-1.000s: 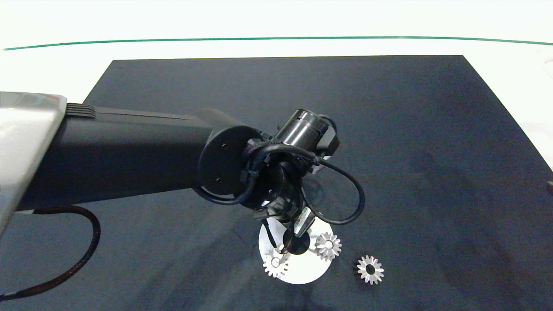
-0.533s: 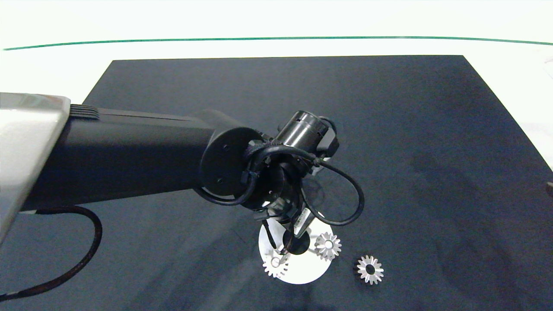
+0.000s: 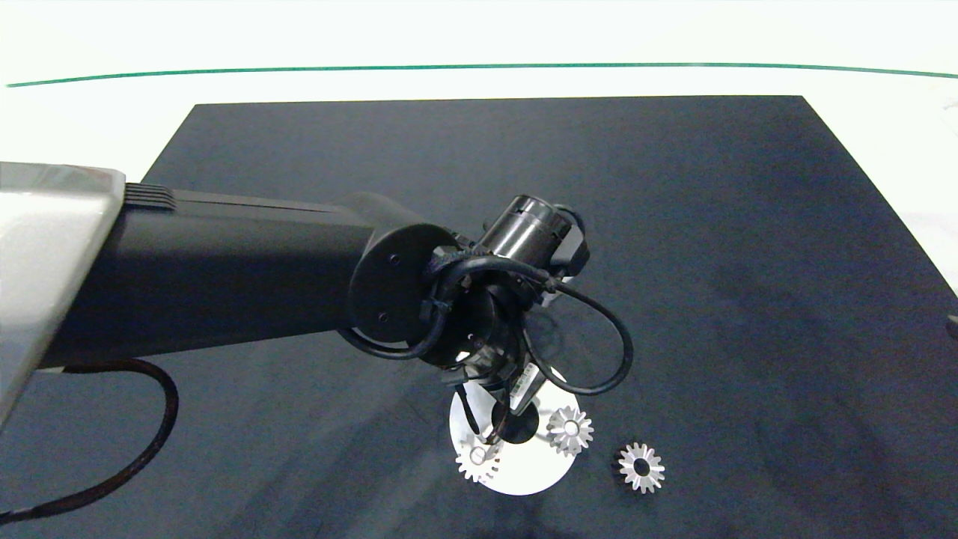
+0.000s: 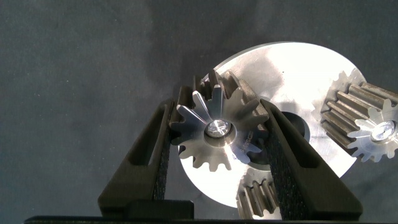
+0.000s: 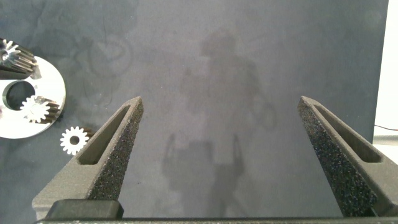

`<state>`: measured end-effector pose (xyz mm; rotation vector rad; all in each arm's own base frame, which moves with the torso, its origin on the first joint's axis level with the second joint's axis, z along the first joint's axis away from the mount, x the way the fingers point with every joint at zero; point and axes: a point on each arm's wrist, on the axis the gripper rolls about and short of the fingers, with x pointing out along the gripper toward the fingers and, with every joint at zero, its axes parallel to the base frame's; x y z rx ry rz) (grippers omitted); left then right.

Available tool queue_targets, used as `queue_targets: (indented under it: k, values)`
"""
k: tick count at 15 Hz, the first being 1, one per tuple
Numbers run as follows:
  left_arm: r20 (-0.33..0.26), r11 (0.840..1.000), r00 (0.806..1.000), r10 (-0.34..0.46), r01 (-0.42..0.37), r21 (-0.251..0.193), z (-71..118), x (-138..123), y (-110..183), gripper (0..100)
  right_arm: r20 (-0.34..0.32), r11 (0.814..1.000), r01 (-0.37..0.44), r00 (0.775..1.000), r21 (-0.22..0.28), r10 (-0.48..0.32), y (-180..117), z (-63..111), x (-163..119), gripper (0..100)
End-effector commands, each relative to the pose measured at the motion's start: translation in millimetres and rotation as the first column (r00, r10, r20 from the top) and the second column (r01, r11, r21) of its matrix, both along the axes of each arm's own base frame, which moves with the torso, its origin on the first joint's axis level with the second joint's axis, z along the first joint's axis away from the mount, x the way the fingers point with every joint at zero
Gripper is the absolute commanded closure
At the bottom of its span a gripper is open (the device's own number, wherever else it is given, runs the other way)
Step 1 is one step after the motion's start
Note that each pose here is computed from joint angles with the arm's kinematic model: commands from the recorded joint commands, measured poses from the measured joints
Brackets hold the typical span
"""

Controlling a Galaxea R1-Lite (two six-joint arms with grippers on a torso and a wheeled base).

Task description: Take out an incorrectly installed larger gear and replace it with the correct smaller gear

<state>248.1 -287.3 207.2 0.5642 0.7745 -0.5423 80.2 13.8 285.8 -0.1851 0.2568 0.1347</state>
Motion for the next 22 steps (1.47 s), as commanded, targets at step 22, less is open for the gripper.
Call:
queue_targets:
  k: [22]
  values:
    - [0.006, 1.0, 1.0, 0.0, 0.0, -0.011, 9.4, -10.2, 7.4, 72, 0.0, 1.0, 0.0, 1.0, -0.001, 0.0, -0.1, 0.0, -0.3, 0]
